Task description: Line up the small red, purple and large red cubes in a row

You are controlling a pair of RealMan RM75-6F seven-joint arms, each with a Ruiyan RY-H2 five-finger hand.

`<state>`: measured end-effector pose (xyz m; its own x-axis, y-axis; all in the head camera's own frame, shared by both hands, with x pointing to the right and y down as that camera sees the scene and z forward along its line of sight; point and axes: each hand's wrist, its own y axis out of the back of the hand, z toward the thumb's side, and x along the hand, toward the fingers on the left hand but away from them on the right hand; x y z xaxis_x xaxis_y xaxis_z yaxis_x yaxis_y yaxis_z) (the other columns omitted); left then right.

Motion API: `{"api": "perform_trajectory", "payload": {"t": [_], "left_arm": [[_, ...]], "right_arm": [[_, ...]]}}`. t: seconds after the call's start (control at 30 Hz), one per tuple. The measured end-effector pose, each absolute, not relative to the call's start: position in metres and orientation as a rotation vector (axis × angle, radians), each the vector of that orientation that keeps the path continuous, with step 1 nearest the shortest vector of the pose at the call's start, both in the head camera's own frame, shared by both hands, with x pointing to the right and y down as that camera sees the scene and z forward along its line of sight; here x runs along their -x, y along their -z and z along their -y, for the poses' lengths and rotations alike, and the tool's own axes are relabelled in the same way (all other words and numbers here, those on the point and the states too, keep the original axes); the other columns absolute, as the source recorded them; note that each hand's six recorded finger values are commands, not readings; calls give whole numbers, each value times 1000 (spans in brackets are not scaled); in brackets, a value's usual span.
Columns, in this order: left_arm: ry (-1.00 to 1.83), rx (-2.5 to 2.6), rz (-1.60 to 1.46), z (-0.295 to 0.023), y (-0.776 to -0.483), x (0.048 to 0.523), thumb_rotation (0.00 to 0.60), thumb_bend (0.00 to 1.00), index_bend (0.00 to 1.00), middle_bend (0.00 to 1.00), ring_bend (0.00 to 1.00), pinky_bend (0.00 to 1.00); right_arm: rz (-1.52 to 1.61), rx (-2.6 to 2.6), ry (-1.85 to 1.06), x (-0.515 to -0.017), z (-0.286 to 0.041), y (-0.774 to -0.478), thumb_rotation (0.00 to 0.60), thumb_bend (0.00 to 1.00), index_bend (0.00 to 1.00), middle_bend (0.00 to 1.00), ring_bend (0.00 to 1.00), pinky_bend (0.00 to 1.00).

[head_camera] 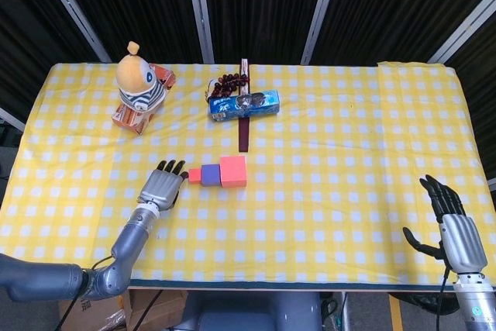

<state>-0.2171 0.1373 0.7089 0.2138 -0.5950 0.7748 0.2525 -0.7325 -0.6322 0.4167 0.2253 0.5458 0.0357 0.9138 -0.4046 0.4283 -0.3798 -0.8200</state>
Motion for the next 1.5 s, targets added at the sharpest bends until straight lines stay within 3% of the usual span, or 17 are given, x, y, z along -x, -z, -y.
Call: {"api": "perform_trajectory", "payload": {"t": [0.77, 0.83, 0.93, 1.0, 1.2, 1.5], "left_arm": [[1603, 1824, -328, -139, -707, 218, 600, 701, 188, 0, 0, 76], [1607, 1826, -347, -138, -702, 224, 600, 655, 181, 0, 0, 76], [1613, 1828, -389, -136, -694, 234, 600, 509, 150, 0, 0, 75], [1614, 1826, -435, -134, -686, 244, 600, 398, 112, 0, 0, 61], [1581, 1798, -597, -136, -656, 281, 600, 198, 0, 0, 0, 23], [1530, 1691, -881, -186, -605, 370, 600, 154, 0, 0, 0, 7]], "right_arm": [[1354, 1839, -1319, -417, -226, -545, 600, 365, 0, 0, 0, 1], [1354, 1839, -1319, -417, -225, -545, 600, 364, 0, 0, 0, 1], [1353, 1837, -1320, -418, -225, -545, 600, 364, 0, 0, 0, 1], [1353, 1833, -1322, -418, -226, -545, 600, 365, 0, 0, 0, 1], [1344, 1820, -1331, -419, -226, -545, 600, 365, 0, 0, 0, 1], [1316, 1771, -1358, -420, -225, -546, 600, 365, 0, 0, 0, 1]]}}
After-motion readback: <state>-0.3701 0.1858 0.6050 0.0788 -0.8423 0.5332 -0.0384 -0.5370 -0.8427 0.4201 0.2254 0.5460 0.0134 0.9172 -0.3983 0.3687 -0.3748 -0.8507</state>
